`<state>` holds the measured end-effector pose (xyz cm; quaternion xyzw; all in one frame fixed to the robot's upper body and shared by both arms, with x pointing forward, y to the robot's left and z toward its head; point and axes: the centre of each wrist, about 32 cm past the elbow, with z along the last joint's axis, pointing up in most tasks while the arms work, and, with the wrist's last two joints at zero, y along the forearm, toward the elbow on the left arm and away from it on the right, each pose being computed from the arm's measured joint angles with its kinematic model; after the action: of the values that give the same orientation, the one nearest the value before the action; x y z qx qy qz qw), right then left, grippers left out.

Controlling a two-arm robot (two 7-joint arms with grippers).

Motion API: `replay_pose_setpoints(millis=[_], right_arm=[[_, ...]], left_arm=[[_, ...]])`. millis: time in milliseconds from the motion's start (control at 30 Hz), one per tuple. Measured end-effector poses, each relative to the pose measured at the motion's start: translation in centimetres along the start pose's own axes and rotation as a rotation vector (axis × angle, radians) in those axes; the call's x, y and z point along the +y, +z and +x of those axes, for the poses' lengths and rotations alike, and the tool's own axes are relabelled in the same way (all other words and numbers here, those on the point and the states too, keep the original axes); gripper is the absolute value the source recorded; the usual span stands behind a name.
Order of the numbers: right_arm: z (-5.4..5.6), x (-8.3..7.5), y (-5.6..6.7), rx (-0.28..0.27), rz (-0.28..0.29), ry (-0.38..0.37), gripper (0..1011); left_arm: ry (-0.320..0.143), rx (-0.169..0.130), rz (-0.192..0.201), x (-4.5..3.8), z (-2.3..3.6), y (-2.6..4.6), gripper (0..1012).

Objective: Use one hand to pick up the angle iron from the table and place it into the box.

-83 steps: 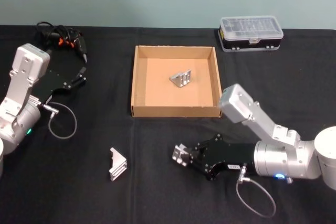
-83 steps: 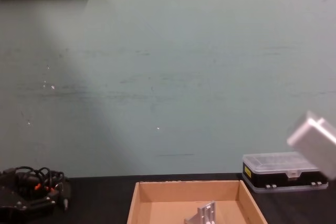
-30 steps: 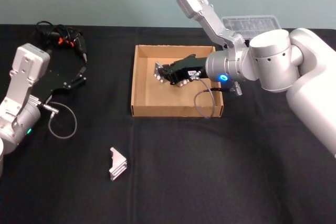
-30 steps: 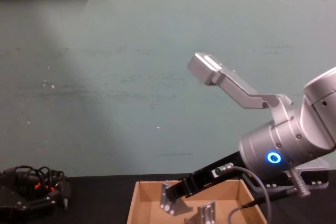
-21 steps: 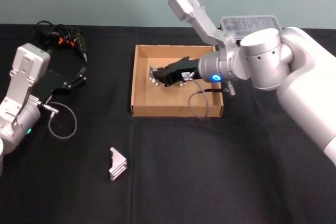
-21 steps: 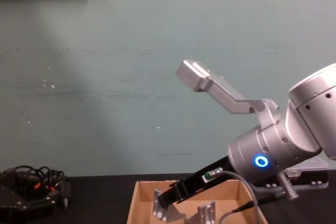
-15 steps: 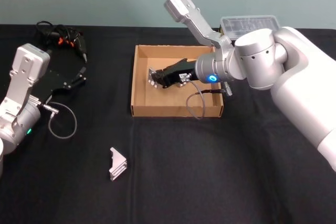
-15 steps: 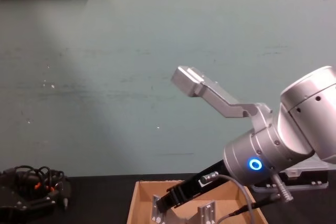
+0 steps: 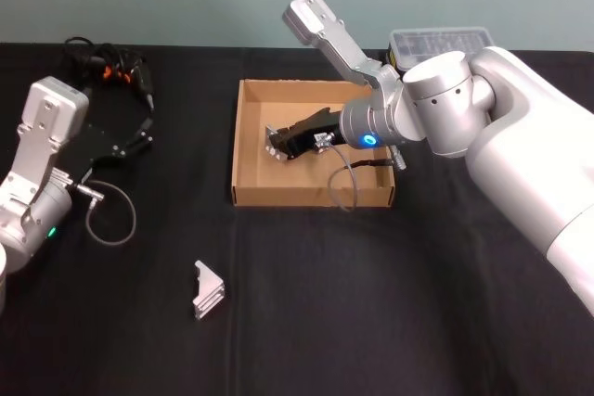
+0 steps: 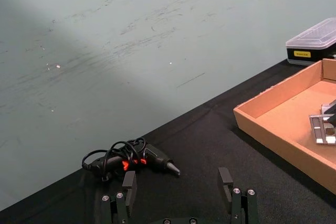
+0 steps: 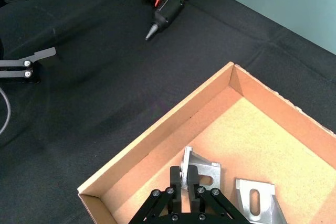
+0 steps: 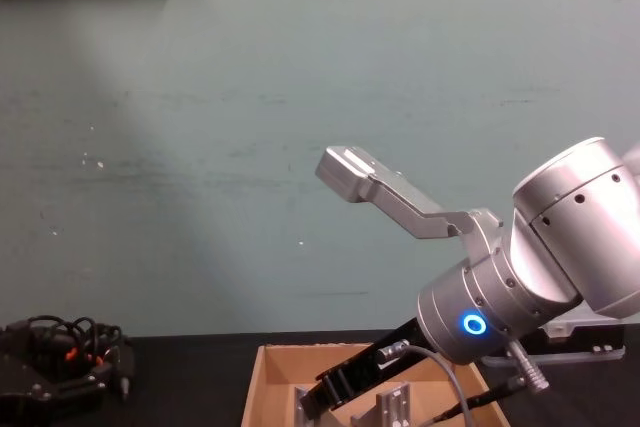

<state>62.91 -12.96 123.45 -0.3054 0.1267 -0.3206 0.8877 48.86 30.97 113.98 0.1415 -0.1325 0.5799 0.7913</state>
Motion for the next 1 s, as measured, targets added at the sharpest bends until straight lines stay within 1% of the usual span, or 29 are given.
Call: replay_pose_setpoints(millis=[133,200,333,367,400,433,467,500,633,667,700,733,767,867,900,933,967,1000], right_arm=[[0.0,0.0,0.0,0.0,0.001,0.001,94],[0.0,0.0,0.0,0.0,0.002,0.001,135],[0.0,-0.1,0.0,0.001,0.003,0.003,261],[0.0,-0.1,0.0,0.002,0.003,0.003,272],[0.0,-0.1,0.0,0.002,0.004,0.003,328],[0.0,-0.1,0.0,0.002,0.004,0.003,328],[0.0,-0.1,0.0,0.002,0.004,0.003,377],[0.0,-0.1,0.0,0.002,0.005,0.003,395],[0.0,-0.1,0.0,0.002,0.005,0.003,527],[0.0,-0.1,0.0,0.002,0.006,0.003,578],[0.0,-0.1,0.0,0.002,0.006,0.003,578],[0.0,-0.1,0.0,0.002,0.006,0.003,599],[0.0,-0.1,0.0,0.002,0.006,0.003,671],[-0.4,-0.8,-0.7,-0.024,0.044,0.026,737],[-0.6,-1.3,-1.2,-0.04,0.072,0.042,792],[-0.6,-1.6,-1.5,-0.046,0.085,0.047,808],[-0.8,-2.0,-1.8,-0.054,0.11,0.061,851],[-0.8,-2.0,-1.8,-0.054,0.11,0.061,851]], left_arm=[[0.0,0.0,0.0,0.0,0.0,0.0,1011],[0.0,0.0,0.0,0.0,0.0,0.0,1011],[0.0,0.0,0.0,0.0,0.0,0.0,1011],[0.0,0.0,0.0,0.0,0.0,0.0,1011],[0.0,0.0,0.0,0.0,0.0,0.0,1011],[0.0,0.0,0.0,0.0,0.0,0.0,1011],[0.0,0.0,0.0,0.0,0.0,0.0,1011],[0.0,0.0,0.0,0.0,0.0,0.0,1011],[0.0,0.0,0.0,0.0,0.0,0.0,1011],[0.0,0.0,0.0,0.0,0.0,0.0,1011],[0.0,0.0,0.0,0.0,0.0,0.0,1011],[0.0,0.0,0.0,0.0,0.0,0.0,1011],[0.0,0.0,0.0,0.0,0.0,0.0,1011],[0.0,0.0,0.0,0.0,0.0,0.0,1011],[0.0,0.0,0.0,0.0,0.0,0.0,1011],[0.0,0.0,0.0,0.0,0.0,0.0,1011],[0.0,0.0,0.0,0.0,0.0,0.0,1011],[0.0,0.0,0.0,0.0,0.0,0.0,1011]])
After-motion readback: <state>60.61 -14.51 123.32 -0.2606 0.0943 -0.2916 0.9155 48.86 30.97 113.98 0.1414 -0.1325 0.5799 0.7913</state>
